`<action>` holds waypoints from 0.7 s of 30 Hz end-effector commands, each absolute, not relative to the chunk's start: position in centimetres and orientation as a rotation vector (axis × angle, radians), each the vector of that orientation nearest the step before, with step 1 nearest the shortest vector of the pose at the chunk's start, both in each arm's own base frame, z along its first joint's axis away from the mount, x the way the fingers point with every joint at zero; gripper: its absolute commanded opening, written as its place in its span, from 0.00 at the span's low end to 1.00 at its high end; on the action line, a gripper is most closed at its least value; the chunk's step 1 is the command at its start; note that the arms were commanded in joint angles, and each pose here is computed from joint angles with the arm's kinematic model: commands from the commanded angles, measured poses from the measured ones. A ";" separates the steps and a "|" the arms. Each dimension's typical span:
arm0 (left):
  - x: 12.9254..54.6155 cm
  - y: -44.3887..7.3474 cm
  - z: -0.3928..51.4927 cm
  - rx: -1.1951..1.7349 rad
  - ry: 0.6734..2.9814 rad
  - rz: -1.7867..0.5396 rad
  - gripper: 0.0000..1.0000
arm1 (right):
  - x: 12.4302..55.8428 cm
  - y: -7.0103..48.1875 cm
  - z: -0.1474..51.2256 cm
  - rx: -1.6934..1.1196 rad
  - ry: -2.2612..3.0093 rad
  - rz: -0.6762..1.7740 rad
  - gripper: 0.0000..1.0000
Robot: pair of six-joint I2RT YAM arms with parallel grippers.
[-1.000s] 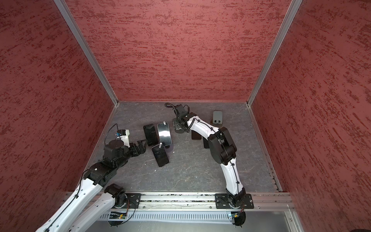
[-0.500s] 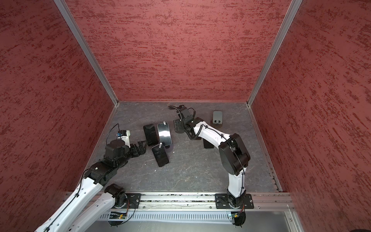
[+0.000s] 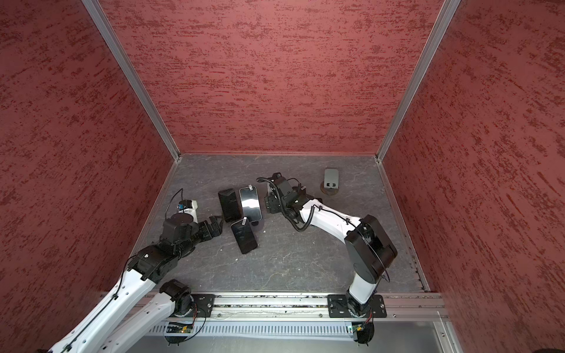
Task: Remove the phone from the phone stand
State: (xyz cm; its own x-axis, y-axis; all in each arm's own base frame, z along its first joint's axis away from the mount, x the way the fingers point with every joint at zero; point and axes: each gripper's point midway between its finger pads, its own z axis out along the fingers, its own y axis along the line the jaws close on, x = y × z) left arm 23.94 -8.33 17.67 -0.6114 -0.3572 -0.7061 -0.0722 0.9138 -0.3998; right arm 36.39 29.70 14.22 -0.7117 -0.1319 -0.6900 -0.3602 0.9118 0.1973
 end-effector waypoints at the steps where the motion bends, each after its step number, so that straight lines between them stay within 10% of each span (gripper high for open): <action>1: 23.6 -8.3 17.9 -0.326 2.213 -0.411 0.99 | 35.6 30.2 15.1 -0.333 2.310 0.452 0.80; 21: 21.8 -9.8 18.0 -0.295 2.205 -0.534 1.00 | 25.3 34.4 14.6 -0.497 2.262 0.532 0.81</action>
State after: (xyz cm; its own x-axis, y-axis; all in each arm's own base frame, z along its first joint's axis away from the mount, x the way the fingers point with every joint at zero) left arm 22.20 -10.01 18.40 -0.6264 -0.3683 -0.6870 -0.0168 0.8875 -0.4605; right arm 25.69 33.68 13.03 -0.6803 -0.2367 -0.6936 -0.5019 0.8401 0.2056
